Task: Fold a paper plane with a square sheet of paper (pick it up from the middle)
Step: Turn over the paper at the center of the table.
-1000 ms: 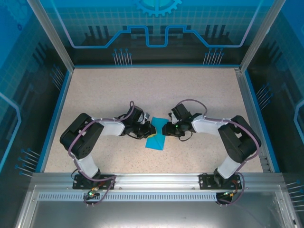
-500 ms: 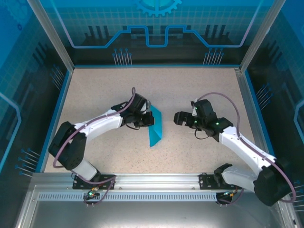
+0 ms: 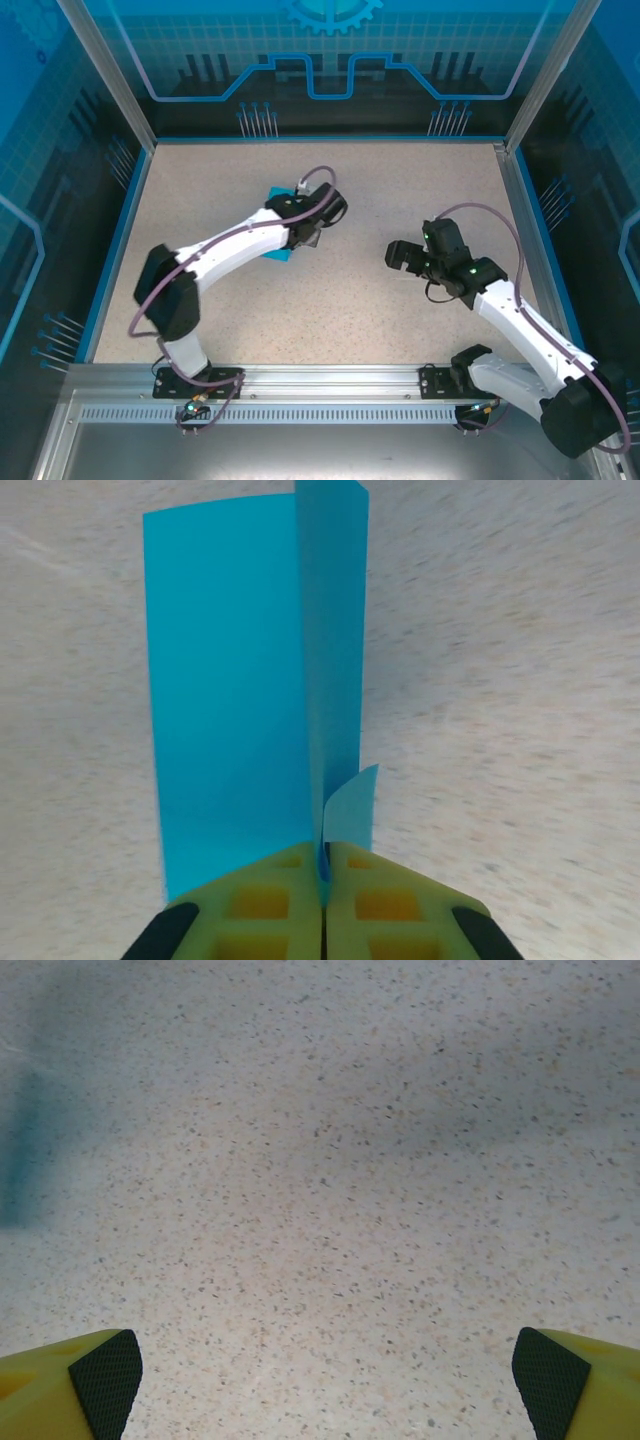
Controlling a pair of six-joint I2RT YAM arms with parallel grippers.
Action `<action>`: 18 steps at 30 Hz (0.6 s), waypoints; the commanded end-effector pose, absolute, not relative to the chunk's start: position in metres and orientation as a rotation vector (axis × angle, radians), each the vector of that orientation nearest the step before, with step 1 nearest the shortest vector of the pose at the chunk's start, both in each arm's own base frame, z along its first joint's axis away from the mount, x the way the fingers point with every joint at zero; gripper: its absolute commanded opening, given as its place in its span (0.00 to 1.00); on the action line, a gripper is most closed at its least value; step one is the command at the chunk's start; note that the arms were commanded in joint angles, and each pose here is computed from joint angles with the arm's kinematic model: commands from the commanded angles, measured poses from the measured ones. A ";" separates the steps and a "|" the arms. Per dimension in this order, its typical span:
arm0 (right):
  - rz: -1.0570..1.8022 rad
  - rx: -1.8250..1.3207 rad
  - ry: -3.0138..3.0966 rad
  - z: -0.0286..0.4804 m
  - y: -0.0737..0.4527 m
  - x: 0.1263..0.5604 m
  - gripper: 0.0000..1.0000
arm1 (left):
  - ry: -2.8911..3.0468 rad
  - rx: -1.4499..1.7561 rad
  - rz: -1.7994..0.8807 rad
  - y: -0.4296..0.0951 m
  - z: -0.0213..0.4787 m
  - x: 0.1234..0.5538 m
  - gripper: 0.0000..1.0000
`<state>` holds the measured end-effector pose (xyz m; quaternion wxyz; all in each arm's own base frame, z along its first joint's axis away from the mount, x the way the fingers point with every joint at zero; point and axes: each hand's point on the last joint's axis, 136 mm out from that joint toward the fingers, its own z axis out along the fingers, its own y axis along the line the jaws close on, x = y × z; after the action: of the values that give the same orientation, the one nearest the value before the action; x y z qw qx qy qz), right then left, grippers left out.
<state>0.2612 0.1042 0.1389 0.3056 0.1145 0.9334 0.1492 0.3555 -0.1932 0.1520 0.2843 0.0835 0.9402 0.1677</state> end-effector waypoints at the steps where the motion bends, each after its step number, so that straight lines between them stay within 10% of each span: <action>1: 0.343 0.396 2.477 0.134 0.086 0.255 0.99 | 2.435 0.314 0.849 -0.170 0.144 0.362 0.07; 18: 0.313 0.484 2.472 0.133 0.066 0.252 0.99 | 2.607 0.442 0.696 -0.238 0.048 0.353 0.11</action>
<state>0.2572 0.0759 0.1379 0.3040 0.1624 0.9298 0.1290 0.3575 -0.2205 0.0646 0.2159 0.1636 0.9183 0.2888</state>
